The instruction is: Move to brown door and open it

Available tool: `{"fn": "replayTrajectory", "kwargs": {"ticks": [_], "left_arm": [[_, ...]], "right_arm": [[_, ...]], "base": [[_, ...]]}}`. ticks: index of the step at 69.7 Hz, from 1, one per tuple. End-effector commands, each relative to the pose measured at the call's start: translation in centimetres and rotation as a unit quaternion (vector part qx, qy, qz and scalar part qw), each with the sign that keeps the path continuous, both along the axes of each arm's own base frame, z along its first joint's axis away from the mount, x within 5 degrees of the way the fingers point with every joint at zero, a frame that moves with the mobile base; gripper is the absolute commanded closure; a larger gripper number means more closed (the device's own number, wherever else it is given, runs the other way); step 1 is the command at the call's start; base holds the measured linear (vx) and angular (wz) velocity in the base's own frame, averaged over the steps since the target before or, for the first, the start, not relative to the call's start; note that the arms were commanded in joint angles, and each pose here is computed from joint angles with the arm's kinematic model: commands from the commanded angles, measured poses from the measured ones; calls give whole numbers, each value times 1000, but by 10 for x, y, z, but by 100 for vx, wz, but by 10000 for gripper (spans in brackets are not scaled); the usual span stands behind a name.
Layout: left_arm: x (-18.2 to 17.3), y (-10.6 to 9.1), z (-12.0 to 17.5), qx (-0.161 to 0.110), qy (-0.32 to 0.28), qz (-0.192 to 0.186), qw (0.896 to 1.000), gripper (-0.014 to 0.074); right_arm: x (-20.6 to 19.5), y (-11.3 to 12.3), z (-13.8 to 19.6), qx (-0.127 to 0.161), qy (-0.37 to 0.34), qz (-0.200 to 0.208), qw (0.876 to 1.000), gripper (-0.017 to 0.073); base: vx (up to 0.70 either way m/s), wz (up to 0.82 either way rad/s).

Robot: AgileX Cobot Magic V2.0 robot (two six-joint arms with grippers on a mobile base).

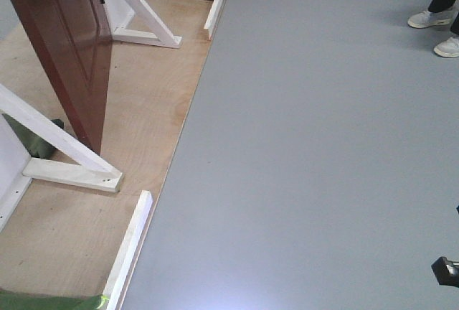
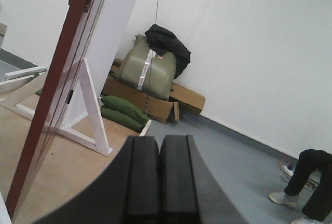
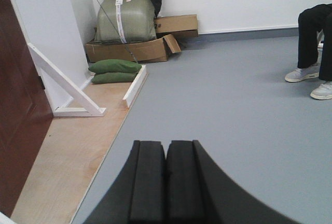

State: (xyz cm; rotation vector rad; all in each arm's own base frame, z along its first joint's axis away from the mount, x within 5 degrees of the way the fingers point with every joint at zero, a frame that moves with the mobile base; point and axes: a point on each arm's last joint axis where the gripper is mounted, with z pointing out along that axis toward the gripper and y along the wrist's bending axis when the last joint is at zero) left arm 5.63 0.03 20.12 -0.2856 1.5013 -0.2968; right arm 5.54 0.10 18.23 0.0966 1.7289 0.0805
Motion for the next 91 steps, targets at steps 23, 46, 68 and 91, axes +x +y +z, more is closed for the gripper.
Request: {"fn": "replayTrajectory", "kwargs": {"ticks": [23,46,68,91], "left_arm": [[-1,-2,4,-3,-46,-10,999,583],[-1,-2,4,-3,-46,-10,999,583],[-1,-2,4,-3,-46,-10,999,583],[-1,-2,4,-3,-46,-10,999,583]], "right_arm": [[0,-1,7,-8,-43,-4,999,559],[0,-1,7,-8,-43,-4,999,559],[0,-1,7,-8,-43,-4,999,559],[0,-1,7,-8,-43,-4,999,559]], "base": [[12,-8],[23,-4],[32,8],[38,10]]}}
